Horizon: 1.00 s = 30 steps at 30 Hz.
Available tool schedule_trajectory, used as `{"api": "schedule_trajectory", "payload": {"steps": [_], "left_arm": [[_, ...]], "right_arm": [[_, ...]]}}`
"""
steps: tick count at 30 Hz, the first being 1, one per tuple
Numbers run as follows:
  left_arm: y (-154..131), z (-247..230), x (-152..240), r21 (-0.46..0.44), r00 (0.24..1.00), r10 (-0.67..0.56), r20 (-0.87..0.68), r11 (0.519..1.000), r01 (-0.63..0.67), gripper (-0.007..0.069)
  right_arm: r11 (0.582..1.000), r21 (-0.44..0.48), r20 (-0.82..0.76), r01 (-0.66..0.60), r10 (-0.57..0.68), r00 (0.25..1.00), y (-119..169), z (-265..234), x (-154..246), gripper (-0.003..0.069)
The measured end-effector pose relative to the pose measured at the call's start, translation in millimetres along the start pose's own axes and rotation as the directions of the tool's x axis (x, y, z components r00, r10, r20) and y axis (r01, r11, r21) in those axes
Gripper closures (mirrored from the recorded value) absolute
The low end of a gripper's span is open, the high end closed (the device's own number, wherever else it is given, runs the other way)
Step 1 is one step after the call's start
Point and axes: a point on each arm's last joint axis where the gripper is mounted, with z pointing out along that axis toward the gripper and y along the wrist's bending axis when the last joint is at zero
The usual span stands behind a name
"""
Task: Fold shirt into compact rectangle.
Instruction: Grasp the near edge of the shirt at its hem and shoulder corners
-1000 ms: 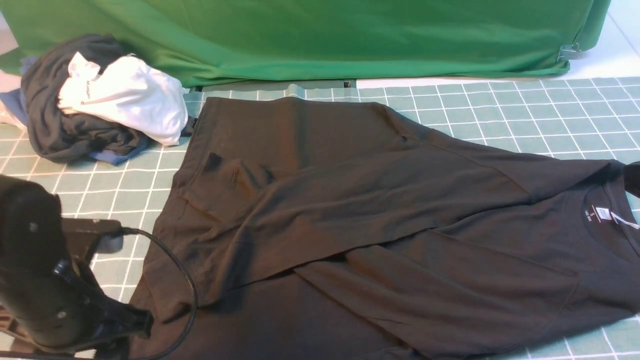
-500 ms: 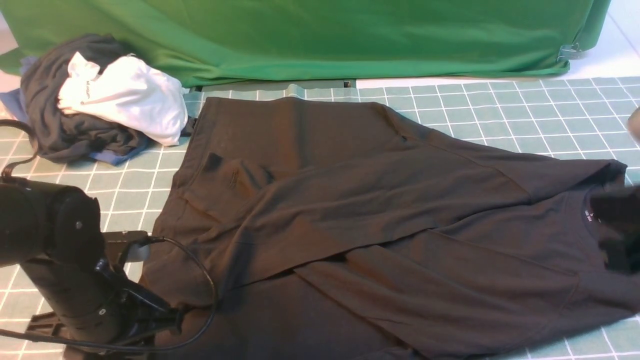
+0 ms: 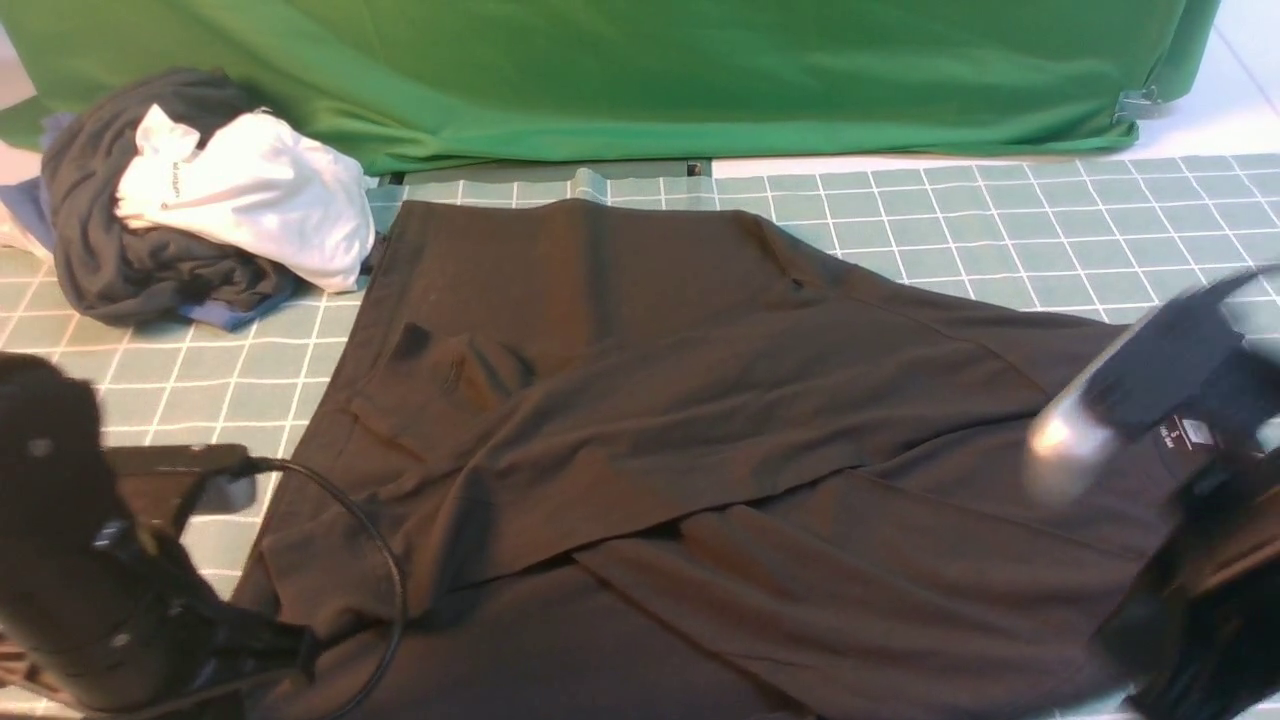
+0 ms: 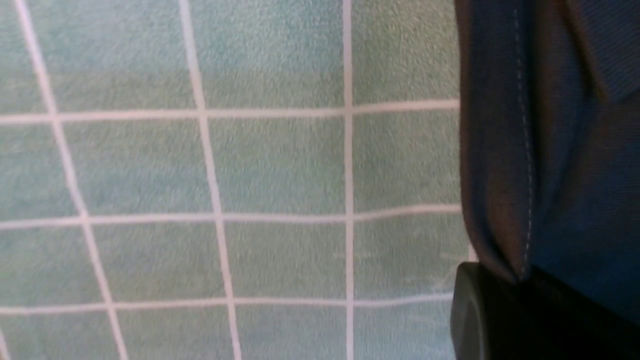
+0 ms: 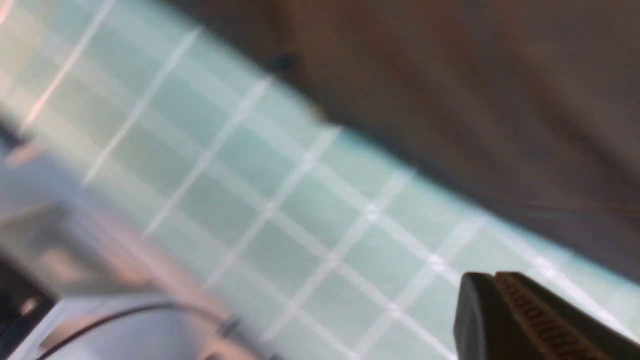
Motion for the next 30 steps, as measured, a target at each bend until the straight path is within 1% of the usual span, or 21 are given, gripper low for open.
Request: {"api": "schedule_trajectory", "payload": {"steps": [2, 4, 5, 6, 7, 8, 9, 10, 11, 12, 13, 14, 16, 20, 23, 24, 25, 26, 27, 29, 30], "left_arm": [[0.4, -4.0, 3.5, 0.001, 1.000, 0.000, 0.006, 1.000, 0.000, 0.0609], [1.1, -12.1, 10.4, 0.005, 1.000, -0.002, 0.020, 1.000, 0.002, 0.0609], [1.1, -12.6, 10.7, 0.005, 1.000, -0.002, 0.022, 1.000, 0.002, 0.0609], [1.4, -15.1, 12.9, 0.006, 1.000, -0.002, 0.028, 1.000, 0.002, 0.0609], [1.4, -16.1, 13.5, 0.007, 0.999, -0.002, 0.032, 1.000, 0.002, 0.0609], [1.4, -16.3, 13.7, 0.007, 0.999, -0.002, 0.034, 1.000, 0.002, 0.0609], [1.4, -17.0, 14.0, 0.009, 0.999, -0.002, 0.037, 1.000, 0.002, 0.0609], [1.4, -17.2, 14.1, 0.009, 0.999, -0.002, 0.039, 1.000, 0.002, 0.0609], [1.3, -17.2, 14.1, 0.010, 0.999, -0.003, 0.039, 1.000, 0.002, 0.0609], [1.3, -17.3, 14.2, 0.010, 0.999, -0.003, 0.040, 1.000, 0.002, 0.0609], [1.3, -17.3, 14.2, 0.010, 0.999, -0.003, 0.040, 1.000, 0.002, 0.0609], [1.3, -17.3, 14.2, 0.010, 0.999, -0.003, 0.040, 1.000, 0.002, 0.0609], [1.3, -17.5, 14.1, 0.011, 0.999, -0.004, 0.043, 1.000, 0.004, 0.0609], [1.0, -17.6, 12.8, 0.014, 0.998, -0.005, 0.057, 1.000, 0.004, 0.0609], [1.0, -17.6, 12.4, 0.014, 0.998, -0.005, 0.061, 1.000, 0.004, 0.0609], [0.9, -17.6, 12.0, 0.015, 0.998, -0.005, 0.066, 1.000, 0.004, 0.0609], [0.9, -17.6, 11.9, 0.015, 0.998, -0.005, 0.067, 1.000, 0.004, 0.0609], [0.7, -17.7, 11.2, 0.017, 0.997, -0.006, 0.075, 1.000, 0.004, 0.0609], [0.5, -17.7, 11.3, 0.019, 0.997, -0.006, 0.074, 1.000, 0.004, 0.0609], [-0.1, -18.6, 11.9, 0.028, 0.997, -0.007, 0.078, 1.000, 0.005, 0.0609], [-0.9, -19.9, 12.9, 0.039, 0.997, -0.012, 0.083, 0.999, 0.008, 0.0609]], "right_arm": [[1.000, -0.014, -0.017, 0.028, -0.028, 0.999, 4.4, 17.7, -1.6, 0.0624], [0.997, -0.027, -0.036, 0.075, -0.076, 0.997, 14.8, 49.6, -3.2, 0.0586], [0.997, -0.028, -0.036, 0.077, -0.078, 0.996, 15.3, 51.8, -3.4, 0.0580], [0.995, -0.028, -0.041, 0.095, -0.096, 0.995, 18.9, 69.4, -5.9, 0.0513], [0.994, -0.028, -0.048, 0.103, -0.104, 0.993, 20.2, 74.9, -6.4, 0.0484], [0.994, -0.025, -0.051, 0.109, -0.110, 0.993, 20.8, 82.2, -8.9, 0.0427], [0.993, -0.021, -0.058, 0.116, -0.117, 0.991, 20.8, 89.1, -11.1, 0.0368], [0.991, -0.011, -0.071, 0.131, -0.132, 0.989, 19.8, 97.8, -13.7, 0.0289], [0.991, -0.009, -0.071, 0.135, -0.136, 0.988, 19.9, 97.8, -13.7, 0.0279], [0.988, 0.003, -0.098, 0.155, -0.154, 0.983, 17.8, 107.1, -14.9, 0.0222], [0.987, 0.005, -0.099, 0.161, -0.159, 0.982, 17.8, 107.1, -14.9, 0.0216], [0.983, 0.014, -0.136, 0.181, -0.178, 0.975, 15.4, 116.8, -15.1, 0.0180], [0.980, 0.022, -0.159, 0.200, -0.194, 0.968, 13.6, 125.8, -15.9, 0.0172], [0.977, 0.038, -0.120, 0.211, -0.205, 0.971, 12.1, 136.1, -22.1, 0.0188], [0.973, 0.053, -0.090, 0.225, -0.219, 0.971, 11.0, 138.5, -25.6, 0.0270], [0.972, 0.058, -0.082, 0.229, -0.224, 0.971, 10.8, 138.5, -26.5, 0.0333], [0.971, 0.059, -0.080, 0.230, -0.225, 0.971, 10.7, 138.5, -26.7, 0.0345], [0.970, 0.061, -0.080, 0.234, -0.229, 0.970, 10.5, 138.5, -26.8, 0.0475], [0.970, 0.061, -0.085, 0.236, -0.230, 0.969, 10.4, 138.5, -26.4, 0.0546], [0.970, 0.058, -0.103, 0.237, -0.230, 0.968, 10.3, 138.0, -24.7, 0.0613], [0.971, 0.054, -0.117, 0.234, -0.227, 0.967, 10.4, 137.2, -23.1, 0.0625]]}}
